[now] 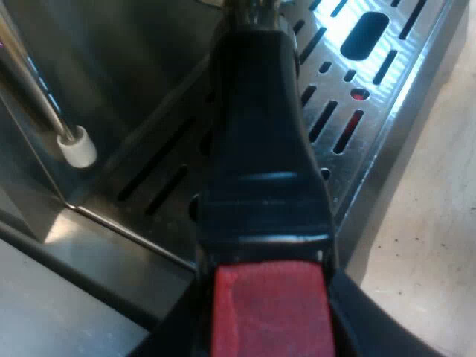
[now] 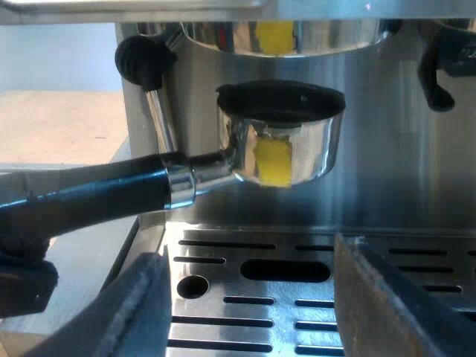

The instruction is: Put the handle in the coffee machine

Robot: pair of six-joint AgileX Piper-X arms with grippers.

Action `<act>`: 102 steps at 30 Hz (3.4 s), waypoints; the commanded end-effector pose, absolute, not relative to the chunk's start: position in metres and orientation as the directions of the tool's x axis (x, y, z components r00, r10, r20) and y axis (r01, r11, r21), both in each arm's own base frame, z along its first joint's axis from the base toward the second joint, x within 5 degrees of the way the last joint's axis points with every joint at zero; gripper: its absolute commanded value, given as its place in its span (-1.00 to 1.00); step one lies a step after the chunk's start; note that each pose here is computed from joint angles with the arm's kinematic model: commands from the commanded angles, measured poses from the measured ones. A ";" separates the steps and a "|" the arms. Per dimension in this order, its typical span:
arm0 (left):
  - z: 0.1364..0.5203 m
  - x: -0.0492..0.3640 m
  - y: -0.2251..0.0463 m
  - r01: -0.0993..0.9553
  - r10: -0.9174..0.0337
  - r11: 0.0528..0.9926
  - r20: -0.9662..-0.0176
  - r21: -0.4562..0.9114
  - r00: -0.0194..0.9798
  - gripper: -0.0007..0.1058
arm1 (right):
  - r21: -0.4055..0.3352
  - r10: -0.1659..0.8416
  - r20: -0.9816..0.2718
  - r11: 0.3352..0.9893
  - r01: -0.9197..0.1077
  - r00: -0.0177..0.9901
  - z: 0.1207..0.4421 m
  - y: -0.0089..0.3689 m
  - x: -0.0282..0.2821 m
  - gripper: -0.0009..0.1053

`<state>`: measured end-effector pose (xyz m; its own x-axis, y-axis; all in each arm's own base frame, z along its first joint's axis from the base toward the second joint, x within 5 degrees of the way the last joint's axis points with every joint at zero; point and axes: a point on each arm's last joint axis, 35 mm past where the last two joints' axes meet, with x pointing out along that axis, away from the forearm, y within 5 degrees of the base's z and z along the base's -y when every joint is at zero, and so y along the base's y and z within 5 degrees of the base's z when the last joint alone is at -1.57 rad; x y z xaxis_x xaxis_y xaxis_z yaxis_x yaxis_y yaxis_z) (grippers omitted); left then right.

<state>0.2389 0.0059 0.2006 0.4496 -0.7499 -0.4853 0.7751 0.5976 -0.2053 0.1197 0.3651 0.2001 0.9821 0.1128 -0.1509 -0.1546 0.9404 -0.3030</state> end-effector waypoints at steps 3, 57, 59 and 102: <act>0.211 0.243 0.005 0.814 -0.788 0.555 -0.419 -0.169 0.451 -0.98 | -0.302 0.109 -0.146 0.942 -0.149 0.983 0.202 0.365 0.122 -0.02; 0.245 0.242 -0.003 0.853 -0.850 0.502 -0.264 -0.146 0.455 -0.98 | -0.325 0.110 -0.145 0.933 -0.152 0.983 0.202 0.366 0.119 -0.02; 0.247 0.242 -0.003 0.858 -0.855 0.494 -0.256 -0.143 0.450 -0.98 | -0.346 0.102 -0.142 0.927 -0.146 0.985 0.202 0.365 0.119 -0.02; 0.277 0.234 0.010 0.863 -0.853 0.503 -0.183 -0.042 0.488 -0.98 | -0.280 0.254 -0.174 0.914 -0.296 0.951 0.163 0.328 0.216 -0.62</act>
<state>0.2331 0.0077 0.2396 0.5313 -0.7750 -0.3421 0.7738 0.6084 -0.1765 0.2147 0.3261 0.1661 0.9486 0.2415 -0.2043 -0.2923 0.9161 -0.2743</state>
